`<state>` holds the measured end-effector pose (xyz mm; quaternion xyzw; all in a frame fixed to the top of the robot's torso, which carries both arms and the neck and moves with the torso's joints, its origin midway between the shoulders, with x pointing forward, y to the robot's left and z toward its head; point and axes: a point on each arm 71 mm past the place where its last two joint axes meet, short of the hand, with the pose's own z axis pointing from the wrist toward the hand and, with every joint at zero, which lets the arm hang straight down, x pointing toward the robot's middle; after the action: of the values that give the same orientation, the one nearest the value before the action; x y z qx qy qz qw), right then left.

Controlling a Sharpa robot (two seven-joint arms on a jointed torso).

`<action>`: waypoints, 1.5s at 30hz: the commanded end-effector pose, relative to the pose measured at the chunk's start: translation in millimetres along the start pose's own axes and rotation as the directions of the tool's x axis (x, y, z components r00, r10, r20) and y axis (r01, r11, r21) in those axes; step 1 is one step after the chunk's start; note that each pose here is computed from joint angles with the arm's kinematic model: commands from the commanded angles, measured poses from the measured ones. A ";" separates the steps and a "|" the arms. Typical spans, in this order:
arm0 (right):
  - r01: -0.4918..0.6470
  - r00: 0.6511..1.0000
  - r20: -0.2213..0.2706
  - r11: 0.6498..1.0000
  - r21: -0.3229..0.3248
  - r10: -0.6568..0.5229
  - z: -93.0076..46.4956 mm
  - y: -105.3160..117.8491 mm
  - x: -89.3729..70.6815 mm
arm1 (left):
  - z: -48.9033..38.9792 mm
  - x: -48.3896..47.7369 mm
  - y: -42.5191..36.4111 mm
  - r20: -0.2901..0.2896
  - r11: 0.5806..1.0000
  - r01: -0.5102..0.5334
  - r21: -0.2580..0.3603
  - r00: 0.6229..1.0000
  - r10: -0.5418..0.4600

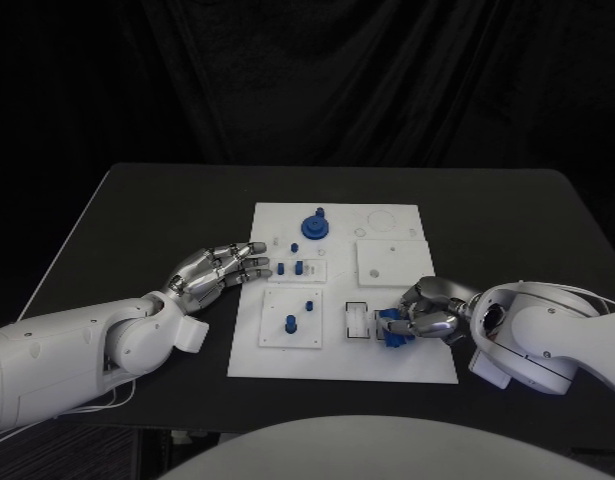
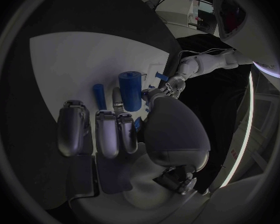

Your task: Assemble the parts on the task board

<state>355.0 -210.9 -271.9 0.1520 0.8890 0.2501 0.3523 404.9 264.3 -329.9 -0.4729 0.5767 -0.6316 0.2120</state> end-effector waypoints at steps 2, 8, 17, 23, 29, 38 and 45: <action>-0.034 0.999 0.009 0.999 -0.030 0.034 1.4 5.6 0.3 | 0.4 1.9 0.8 -0.009 1.000 0.013 0.007 1.000 -0.013; -0.038 0.999 0.022 0.998 -0.051 0.039 5.2 10.7 0.7 | 0.1 2.0 1.7 -0.011 1.000 0.015 0.005 1.000 -0.015; -0.041 0.998 0.047 0.996 -0.082 0.045 12.8 18.5 0.7 | -0.2 2.5 3.7 -0.013 1.000 0.019 0.001 1.000 -0.019; -0.039 0.998 0.052 0.996 -0.084 0.044 17.5 21.6 1.1 | -1.4 1.8 4.2 -0.010 1.000 0.019 0.000 1.000 -0.019; -0.034 0.998 0.045 0.997 -0.064 0.037 21.5 21.5 1.6 | -1.8 1.8 4.8 -0.010 1.000 0.020 -0.002 1.000 -0.020; -0.016 1.000 0.006 0.999 -0.035 0.016 24.4 21.0 5.0 | -1.8 2.2 6.0 -0.012 1.000 0.022 -0.005 1.000 -0.022; -0.008 1.000 -0.014 1.000 -0.023 0.007 24.4 20.0 6.3 | -1.6 2.2 6.7 -0.011 1.000 0.022 -0.007 1.000 -0.022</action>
<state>371.1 -182.7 -277.8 0.1527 0.8789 0.2740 0.3593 402.0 263.7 -334.2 -0.4757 0.5767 -0.6313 0.2065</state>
